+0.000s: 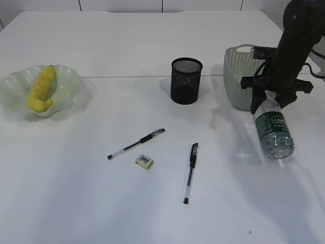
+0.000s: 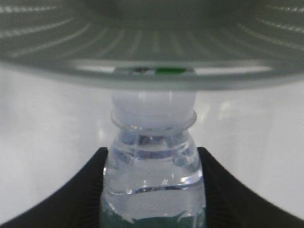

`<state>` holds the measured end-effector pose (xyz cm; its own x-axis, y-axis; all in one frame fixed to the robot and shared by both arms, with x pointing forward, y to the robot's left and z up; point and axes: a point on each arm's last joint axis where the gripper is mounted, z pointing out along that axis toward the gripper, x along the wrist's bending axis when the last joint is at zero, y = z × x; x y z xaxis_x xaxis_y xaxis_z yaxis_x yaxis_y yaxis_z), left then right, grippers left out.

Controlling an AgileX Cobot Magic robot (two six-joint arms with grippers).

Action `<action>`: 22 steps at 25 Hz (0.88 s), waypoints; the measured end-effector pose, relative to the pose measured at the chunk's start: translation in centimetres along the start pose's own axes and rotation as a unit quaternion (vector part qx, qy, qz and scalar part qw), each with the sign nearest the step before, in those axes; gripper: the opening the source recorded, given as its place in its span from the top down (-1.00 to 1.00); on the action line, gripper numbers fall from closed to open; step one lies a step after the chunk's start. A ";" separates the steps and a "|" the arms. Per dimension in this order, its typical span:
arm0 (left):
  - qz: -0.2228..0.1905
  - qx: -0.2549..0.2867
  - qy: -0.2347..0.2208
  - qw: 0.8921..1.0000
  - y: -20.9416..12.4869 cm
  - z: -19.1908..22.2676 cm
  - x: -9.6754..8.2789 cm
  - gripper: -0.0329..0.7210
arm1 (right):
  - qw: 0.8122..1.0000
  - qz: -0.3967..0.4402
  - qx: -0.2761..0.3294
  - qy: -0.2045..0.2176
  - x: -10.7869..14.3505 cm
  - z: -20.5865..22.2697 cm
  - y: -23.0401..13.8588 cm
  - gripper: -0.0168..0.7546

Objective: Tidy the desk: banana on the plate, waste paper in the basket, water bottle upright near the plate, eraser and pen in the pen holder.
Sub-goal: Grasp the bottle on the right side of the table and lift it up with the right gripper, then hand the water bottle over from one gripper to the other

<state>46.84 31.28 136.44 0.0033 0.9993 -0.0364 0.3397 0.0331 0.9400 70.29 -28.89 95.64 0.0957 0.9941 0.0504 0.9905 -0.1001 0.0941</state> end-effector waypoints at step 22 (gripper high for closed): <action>0.000 0.000 0.000 1.000 0.0 0.0 0.0 0.15 | 0.978 -0.036 -0.013 0.207 4.0 -1.7 0.3 0.01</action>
<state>46.84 31.28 136.44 0.0033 0.9993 -0.0364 0.3397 0.0331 0.9400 70.84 -24.98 97.61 -0.0284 0.8972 0.4408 0.9899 -0.0362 0.1374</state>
